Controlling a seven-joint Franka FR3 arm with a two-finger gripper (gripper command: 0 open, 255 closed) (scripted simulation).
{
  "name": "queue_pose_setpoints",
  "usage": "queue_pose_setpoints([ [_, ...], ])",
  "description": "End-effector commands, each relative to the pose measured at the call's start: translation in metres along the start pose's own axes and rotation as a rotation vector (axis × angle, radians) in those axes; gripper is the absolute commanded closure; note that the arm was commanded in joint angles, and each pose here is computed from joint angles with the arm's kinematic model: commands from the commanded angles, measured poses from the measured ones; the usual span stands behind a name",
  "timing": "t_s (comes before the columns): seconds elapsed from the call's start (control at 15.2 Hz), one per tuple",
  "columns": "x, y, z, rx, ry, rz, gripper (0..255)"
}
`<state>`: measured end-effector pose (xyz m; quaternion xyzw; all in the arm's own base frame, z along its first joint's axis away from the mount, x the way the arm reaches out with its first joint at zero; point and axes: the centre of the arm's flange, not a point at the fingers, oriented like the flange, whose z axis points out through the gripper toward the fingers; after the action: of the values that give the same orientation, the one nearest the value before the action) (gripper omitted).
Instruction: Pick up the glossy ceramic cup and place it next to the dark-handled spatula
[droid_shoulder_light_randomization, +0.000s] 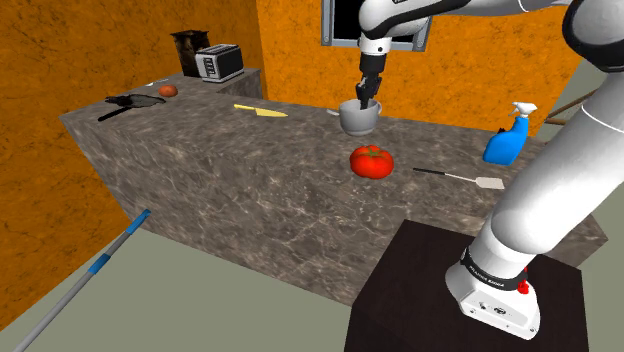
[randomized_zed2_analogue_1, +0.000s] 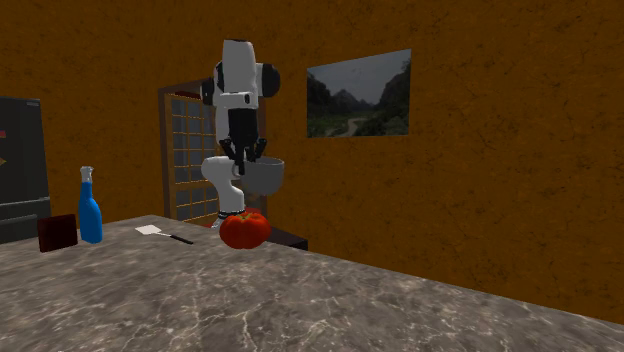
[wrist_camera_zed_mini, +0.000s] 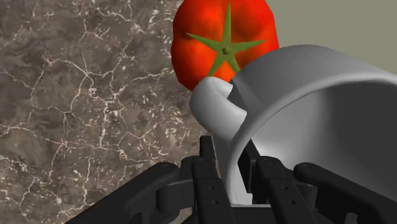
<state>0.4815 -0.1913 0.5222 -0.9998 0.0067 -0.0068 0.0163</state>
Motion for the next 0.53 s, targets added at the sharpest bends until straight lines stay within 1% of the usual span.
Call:
queue_pose_setpoints([
  [0.0,-0.023,0.007,0.001,0.001,0.000,-0.001,255],
  [0.46,-0.112,0.032,-0.002,0.001,0.000,-0.001,255],
])
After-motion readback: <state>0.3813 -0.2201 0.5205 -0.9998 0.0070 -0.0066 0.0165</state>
